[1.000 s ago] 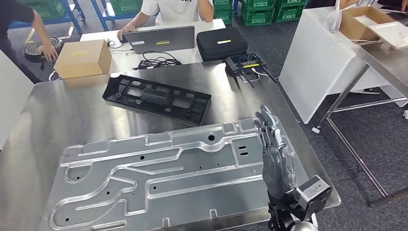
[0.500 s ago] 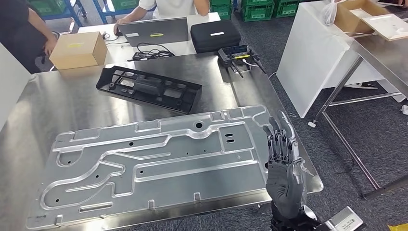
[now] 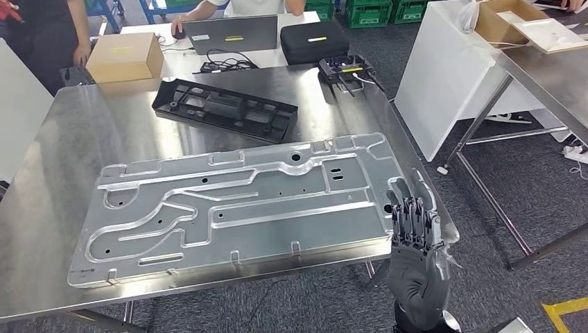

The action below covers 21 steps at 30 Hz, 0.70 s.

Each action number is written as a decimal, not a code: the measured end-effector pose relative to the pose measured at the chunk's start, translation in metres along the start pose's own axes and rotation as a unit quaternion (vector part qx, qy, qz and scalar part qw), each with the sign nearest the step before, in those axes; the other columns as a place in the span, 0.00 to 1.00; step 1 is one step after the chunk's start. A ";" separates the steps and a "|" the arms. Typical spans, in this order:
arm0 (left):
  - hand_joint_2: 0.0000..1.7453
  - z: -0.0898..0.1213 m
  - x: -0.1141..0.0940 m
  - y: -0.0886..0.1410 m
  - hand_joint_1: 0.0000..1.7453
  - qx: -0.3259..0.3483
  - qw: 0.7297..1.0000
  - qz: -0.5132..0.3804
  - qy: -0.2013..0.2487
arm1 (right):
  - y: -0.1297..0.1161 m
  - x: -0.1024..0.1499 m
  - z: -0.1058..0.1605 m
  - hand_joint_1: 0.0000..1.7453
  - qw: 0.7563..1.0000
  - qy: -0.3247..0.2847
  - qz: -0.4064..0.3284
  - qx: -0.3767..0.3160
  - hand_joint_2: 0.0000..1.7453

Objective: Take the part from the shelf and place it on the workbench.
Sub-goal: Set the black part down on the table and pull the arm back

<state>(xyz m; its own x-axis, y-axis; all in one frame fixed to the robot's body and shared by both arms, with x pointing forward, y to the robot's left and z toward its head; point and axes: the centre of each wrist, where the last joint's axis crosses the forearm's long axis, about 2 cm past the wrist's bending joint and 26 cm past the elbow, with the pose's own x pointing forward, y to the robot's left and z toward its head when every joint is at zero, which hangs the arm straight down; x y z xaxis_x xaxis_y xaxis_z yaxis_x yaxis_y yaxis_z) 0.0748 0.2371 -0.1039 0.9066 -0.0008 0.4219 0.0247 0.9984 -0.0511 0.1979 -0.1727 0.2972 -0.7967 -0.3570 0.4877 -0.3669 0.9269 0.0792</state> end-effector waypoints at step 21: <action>0.00 0.001 -0.003 -0.001 0.00 0.005 1.000 0.003 -0.010 | -0.005 0.003 0.007 0.00 0.999 -0.011 0.041 -0.033 0.00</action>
<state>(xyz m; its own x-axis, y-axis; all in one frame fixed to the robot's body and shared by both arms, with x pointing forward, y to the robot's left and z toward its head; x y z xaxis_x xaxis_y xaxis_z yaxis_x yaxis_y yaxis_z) 0.0722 0.2360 -0.1043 0.8984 0.0057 0.4392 0.0158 0.9988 -0.0453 0.1941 -0.1790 0.2923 -0.8331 -0.2811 0.4765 -0.2677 0.9586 0.0974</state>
